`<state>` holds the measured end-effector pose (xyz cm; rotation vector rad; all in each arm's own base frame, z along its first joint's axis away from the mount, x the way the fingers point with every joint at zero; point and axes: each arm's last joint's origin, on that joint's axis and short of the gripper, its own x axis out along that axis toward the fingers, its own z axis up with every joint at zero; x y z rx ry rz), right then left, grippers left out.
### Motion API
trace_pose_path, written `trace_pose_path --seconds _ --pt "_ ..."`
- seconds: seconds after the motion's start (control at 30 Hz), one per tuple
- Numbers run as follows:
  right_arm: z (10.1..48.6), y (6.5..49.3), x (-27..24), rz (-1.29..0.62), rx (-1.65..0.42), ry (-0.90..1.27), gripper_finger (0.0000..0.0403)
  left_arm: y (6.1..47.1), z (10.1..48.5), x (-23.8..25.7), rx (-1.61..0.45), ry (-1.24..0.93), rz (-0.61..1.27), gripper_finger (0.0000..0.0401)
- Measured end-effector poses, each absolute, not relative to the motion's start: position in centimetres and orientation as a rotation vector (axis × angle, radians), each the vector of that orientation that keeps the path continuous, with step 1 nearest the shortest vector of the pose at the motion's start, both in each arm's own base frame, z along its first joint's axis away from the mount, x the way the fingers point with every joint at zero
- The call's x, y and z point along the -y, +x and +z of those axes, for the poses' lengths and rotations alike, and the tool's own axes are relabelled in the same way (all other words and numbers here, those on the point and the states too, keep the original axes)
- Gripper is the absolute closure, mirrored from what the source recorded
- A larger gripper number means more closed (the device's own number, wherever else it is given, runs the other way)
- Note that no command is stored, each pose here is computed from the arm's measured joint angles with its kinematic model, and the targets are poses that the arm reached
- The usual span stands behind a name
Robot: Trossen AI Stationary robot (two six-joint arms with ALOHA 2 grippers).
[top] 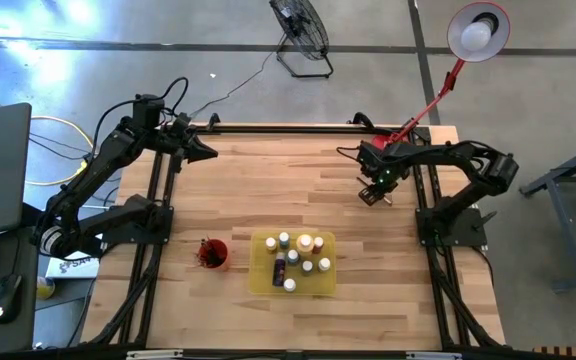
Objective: Pick & Place Paint Supplies
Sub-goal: Put the silver paintbrush into the orange cup
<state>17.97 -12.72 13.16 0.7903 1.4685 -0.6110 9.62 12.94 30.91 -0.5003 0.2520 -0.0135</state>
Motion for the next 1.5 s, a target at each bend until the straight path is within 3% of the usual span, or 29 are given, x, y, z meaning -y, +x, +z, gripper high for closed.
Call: trace_pose_path --seconds 0.43,0.73,1.1,1.5 --pt "13.1 18.0 12.5 -0.564 -1.466 0.83 0.0392 9.6 30.9 -13.0 -0.254 -0.499 -0.004 0.0401" --pt "14.0 17.5 12.3 -0.596 -1.465 0.786 0.0397 9.6 30.9 -13.0 -0.254 -0.498 -0.005 0.0401" --pt "18.3 16.7 10.3 -0.628 -1.302 0.697 0.0399 9.6 30.9 -13.0 -0.254 -0.498 -0.004 0.0401" --pt "22.7 18.8 6.2 -0.723 -1.146 0.459 0.0399 9.7 31.2 -13.1 -0.236 -0.515 0.001 0.0401"
